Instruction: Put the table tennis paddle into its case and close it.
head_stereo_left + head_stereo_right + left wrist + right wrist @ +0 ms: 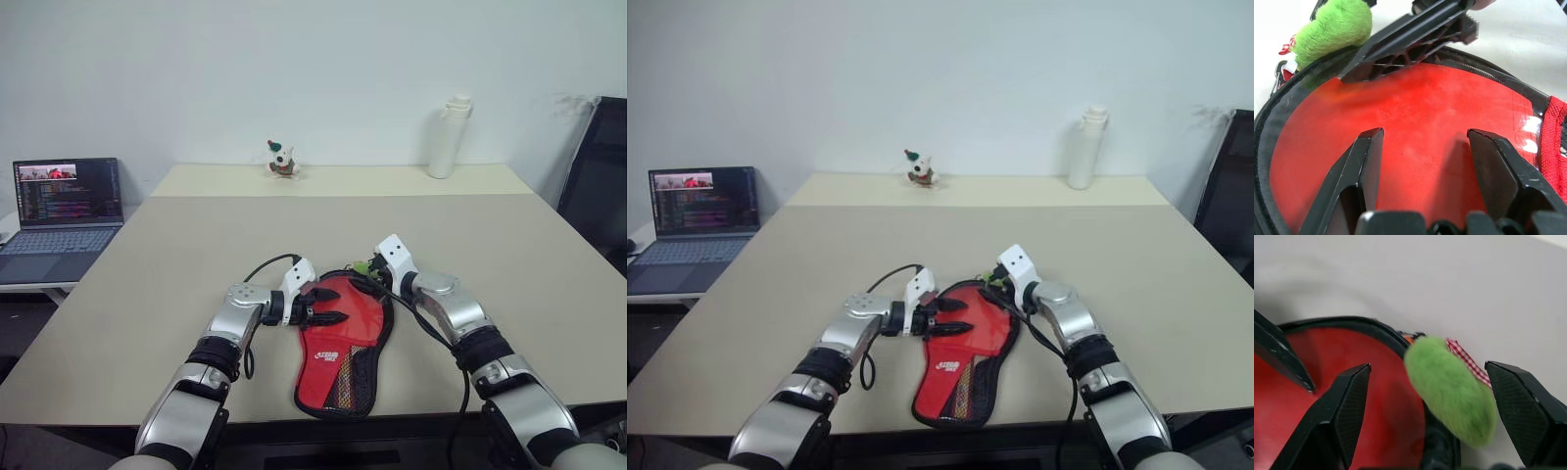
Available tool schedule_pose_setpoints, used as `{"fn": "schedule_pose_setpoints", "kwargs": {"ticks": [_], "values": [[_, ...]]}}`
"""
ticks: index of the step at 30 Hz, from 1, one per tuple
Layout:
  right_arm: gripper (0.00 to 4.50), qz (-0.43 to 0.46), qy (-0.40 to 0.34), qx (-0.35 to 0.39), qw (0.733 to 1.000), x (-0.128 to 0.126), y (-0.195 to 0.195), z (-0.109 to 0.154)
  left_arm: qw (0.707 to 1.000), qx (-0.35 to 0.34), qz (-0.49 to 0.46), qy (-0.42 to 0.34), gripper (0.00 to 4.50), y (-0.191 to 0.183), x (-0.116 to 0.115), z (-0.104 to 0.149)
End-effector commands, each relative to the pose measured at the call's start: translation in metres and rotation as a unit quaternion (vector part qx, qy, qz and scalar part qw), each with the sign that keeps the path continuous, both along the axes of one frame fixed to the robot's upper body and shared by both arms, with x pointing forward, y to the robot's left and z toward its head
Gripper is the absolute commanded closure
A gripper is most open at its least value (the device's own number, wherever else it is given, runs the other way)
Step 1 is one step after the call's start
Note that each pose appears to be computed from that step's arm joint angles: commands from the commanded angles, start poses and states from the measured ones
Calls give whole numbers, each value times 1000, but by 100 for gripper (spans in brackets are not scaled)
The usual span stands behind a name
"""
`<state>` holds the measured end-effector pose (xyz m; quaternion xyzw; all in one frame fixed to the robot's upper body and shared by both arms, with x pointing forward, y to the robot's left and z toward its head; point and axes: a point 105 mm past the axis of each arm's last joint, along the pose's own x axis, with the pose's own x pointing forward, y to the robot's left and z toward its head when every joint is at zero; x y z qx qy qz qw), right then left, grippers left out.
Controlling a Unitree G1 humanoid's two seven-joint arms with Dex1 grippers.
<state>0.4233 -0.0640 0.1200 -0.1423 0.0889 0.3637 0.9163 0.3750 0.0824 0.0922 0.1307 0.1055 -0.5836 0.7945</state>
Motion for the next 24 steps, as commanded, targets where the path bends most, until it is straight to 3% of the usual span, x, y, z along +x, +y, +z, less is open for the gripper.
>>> {"fn": "schedule_pose_setpoints", "kwargs": {"ticks": [1, 9, 24], "values": [[176, -2, -36, 23, 999, 6, 2, 24, 1000, 8, -13, 14, 153, -7, -4, -9], [447, -7, -32, 32, 999, 5, 0, 25, 999, 22, -21, 34, 153, -21, -3, -22], [447, -12, -68, -3, 998, -2, -24, 43, 997, 44, -12, 62, 153, -30, -4, -45]]}}
